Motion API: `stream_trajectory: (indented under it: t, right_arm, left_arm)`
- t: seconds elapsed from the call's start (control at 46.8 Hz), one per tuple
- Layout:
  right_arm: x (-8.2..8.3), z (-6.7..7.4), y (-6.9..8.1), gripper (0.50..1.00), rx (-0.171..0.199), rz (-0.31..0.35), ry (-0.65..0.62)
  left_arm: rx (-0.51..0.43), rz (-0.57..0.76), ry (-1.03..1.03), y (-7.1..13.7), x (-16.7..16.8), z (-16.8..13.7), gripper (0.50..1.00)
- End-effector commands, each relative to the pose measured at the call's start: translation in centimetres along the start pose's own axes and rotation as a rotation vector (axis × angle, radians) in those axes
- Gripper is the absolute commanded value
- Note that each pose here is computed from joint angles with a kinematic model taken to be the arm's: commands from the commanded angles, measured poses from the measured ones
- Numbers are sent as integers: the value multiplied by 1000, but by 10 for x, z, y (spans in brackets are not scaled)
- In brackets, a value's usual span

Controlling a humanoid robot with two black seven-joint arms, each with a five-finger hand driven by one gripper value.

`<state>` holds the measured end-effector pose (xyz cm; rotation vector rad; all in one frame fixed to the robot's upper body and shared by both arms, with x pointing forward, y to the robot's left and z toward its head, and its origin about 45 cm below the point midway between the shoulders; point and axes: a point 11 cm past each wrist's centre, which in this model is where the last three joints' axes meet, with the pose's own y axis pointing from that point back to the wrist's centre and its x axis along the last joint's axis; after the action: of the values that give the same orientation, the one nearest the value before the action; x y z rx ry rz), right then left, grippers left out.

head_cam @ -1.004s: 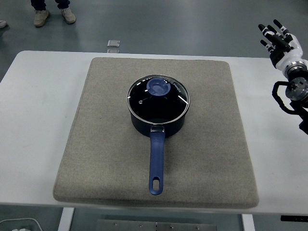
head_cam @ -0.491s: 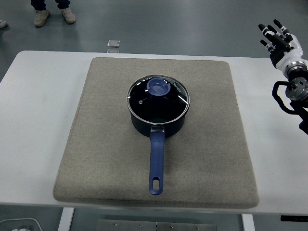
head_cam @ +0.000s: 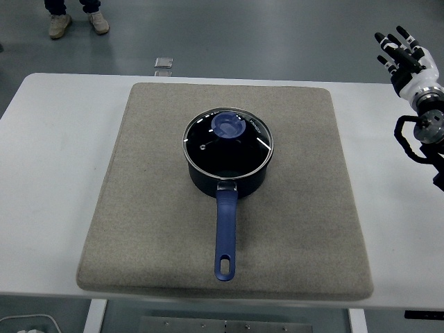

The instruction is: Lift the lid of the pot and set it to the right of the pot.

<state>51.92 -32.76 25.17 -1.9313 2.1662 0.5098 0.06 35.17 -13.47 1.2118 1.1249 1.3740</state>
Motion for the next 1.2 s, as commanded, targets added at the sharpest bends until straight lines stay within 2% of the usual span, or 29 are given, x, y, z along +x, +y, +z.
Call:
stream_trajectory:
  t: [0.0,0.214,0.556,1.175]
  right_arm:
    - [0,1,0,901,-1,1,0]
    - [-1,-4,-1,901,12,7,-29]
    - [1,-4,-1,901,13,15,-22]
    - [4,3,0,901,3,37,-2]
  left_arm:
    - [0,0,-1,0,0,0,1000]
    - [0,0,-1,0,0,0,1000]
    - [0,0,-1,0,0,0,1000]
    - [0,0,-1,0,0,0,1000]
